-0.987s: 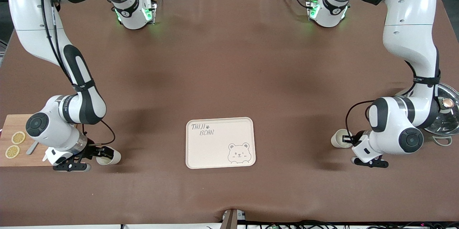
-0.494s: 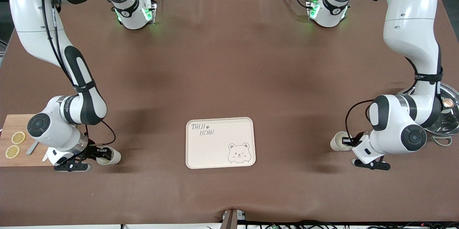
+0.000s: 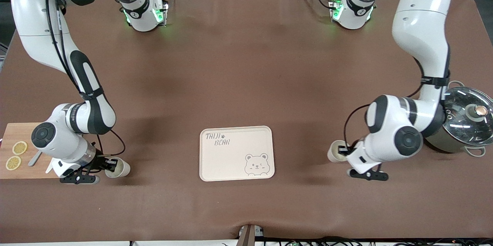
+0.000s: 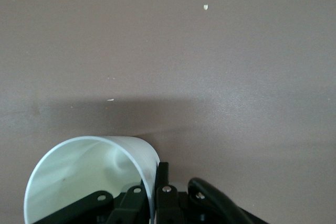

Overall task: Place white IKEA cup upright on tray with both arms
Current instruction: 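Carry the cup with the left gripper toward the bear tray, then lower the left cup onto the tray while the right gripper carries its cup over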

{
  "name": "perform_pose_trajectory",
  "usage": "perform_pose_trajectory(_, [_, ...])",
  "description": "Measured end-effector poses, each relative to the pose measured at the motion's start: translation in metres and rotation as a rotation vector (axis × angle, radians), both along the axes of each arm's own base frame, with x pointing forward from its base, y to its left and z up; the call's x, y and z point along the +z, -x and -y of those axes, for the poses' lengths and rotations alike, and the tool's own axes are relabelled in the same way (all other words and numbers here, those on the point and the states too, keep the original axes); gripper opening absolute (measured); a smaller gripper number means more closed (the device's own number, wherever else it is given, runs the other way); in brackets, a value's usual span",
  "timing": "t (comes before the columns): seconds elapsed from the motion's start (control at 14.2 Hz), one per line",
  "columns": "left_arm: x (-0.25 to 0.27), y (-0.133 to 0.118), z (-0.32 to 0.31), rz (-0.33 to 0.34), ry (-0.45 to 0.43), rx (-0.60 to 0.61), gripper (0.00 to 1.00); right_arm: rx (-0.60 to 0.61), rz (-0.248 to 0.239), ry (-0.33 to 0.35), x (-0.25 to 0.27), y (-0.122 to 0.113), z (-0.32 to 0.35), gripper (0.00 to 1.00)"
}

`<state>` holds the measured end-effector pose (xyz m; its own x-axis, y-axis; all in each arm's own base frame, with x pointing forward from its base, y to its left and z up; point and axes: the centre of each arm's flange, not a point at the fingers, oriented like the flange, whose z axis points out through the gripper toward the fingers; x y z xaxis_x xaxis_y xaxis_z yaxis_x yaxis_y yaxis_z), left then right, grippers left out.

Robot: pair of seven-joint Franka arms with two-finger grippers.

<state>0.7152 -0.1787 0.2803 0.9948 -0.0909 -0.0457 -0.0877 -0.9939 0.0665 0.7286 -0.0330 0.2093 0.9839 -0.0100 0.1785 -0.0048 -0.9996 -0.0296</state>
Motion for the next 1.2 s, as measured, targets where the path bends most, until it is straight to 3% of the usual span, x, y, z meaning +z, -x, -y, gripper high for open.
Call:
perform_pose_trajectory(0.49, [0.017,0.034,0.138,0.075,0.037,0.142,0.04,-0.006,0.009,-0.006,0.007,-0.004,-0.003,0.04])
perform_pose_trajectory(0.71, [0.017,0.044,0.171,0.112,0.077,0.176,0.04,-0.054,-0.045,-0.035,0.018,-0.008,-0.017,0.04])
perform_pose_trajectory(0.99, [-0.004,0.052,0.205,0.117,0.188,0.224,0.04,-0.138,-0.071,-0.062,0.044,-0.017,-0.068,0.04])
perform_pose_trajectory(1.2, [-0.035,0.063,0.223,0.102,0.188,0.253,0.04,-0.198,-0.079,-0.081,0.046,-0.012,-0.130,0.04])
